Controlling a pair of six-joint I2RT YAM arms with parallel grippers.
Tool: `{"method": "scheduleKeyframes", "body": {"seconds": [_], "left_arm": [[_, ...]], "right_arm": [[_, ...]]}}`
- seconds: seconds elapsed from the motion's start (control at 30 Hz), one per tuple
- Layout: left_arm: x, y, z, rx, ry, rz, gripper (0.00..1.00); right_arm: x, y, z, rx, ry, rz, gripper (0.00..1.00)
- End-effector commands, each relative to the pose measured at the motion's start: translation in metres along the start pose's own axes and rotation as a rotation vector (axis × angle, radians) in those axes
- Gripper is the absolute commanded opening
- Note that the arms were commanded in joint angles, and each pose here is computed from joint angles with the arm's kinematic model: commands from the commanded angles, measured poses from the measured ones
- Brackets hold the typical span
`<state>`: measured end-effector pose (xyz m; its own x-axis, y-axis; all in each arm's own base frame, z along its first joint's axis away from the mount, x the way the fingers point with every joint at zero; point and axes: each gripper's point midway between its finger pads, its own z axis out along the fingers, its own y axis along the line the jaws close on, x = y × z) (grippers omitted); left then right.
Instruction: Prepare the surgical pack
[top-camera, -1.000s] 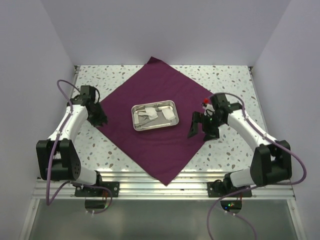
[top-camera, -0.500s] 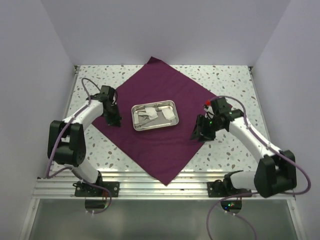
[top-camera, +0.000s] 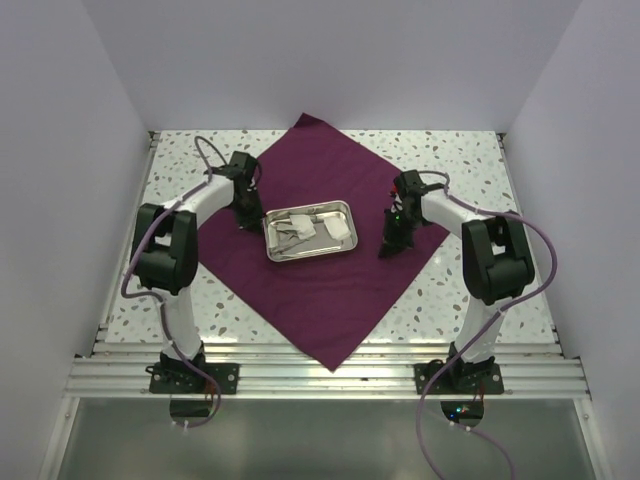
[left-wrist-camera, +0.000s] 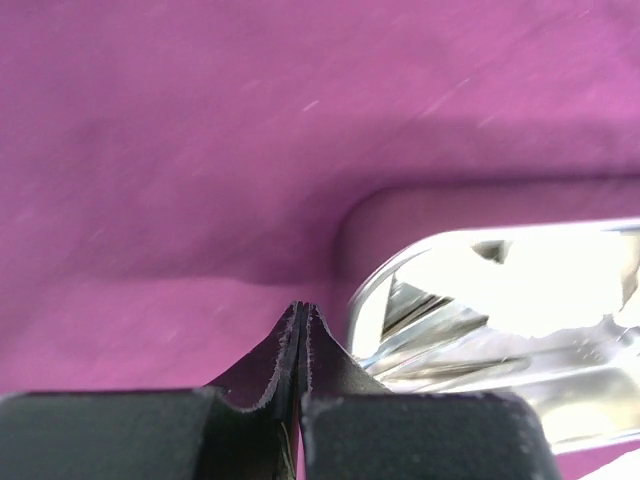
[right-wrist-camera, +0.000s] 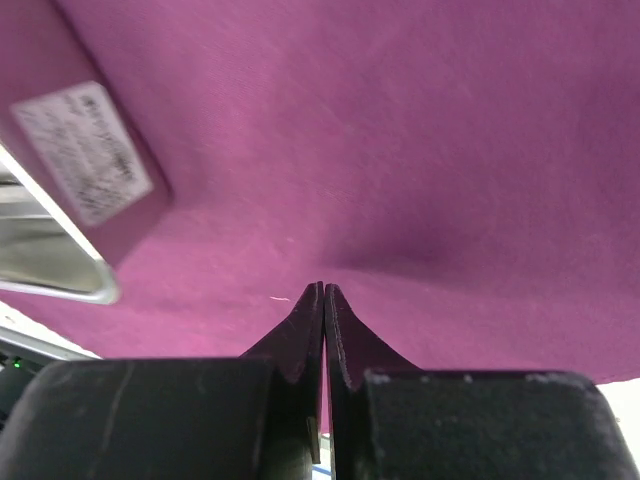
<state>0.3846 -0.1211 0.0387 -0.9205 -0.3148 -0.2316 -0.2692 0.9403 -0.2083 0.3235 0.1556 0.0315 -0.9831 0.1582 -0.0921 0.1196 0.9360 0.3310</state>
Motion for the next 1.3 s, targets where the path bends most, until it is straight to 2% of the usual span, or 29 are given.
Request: {"method": "scheduleKeyframes", "body": {"seconds": [0.0, 0.23, 0.4, 0.6, 0.83, 1.03, 1.27], "left_arm": [[-0.007, -0.023, 0.006, 0.018, 0.002, 0.002, 0.00], [-0.005, -0.058, 0.014, 0.030, 0.017, 0.041, 0.00], [-0.017, -0.029, 0.004, -0.043, -0.009, 0.012, 0.00], [-0.014, -0.009, -0.004, -0.035, -0.017, -0.030, 0.00], [-0.006, -0.004, 0.000, -0.042, 0.001, -0.021, 0.00], [-0.003, -0.010, 0.002, -0.004, 0.008, -0.024, 0.00], [-0.007, -0.013, 0.000, 0.009, 0.002, -0.017, 0.00]], "right_arm": [[0.001, -0.007, 0.003, 0.024, -0.013, -0.016, 0.00], [0.010, -0.011, 0.015, 0.012, 0.024, -0.014, 0.00], [0.003, -0.003, 0.006, -0.011, 0.002, -0.022, 0.00], [-0.012, -0.005, -0.007, 0.032, -0.033, -0.042, 0.00], [-0.059, 0.001, -0.027, 0.094, -0.136, -0.116, 0.00], [-0.073, 0.014, -0.002, 0.096, -0.111, -0.125, 0.00], [-0.068, 0.050, 0.010, 0.001, -0.081, -0.122, 0.00]]}}
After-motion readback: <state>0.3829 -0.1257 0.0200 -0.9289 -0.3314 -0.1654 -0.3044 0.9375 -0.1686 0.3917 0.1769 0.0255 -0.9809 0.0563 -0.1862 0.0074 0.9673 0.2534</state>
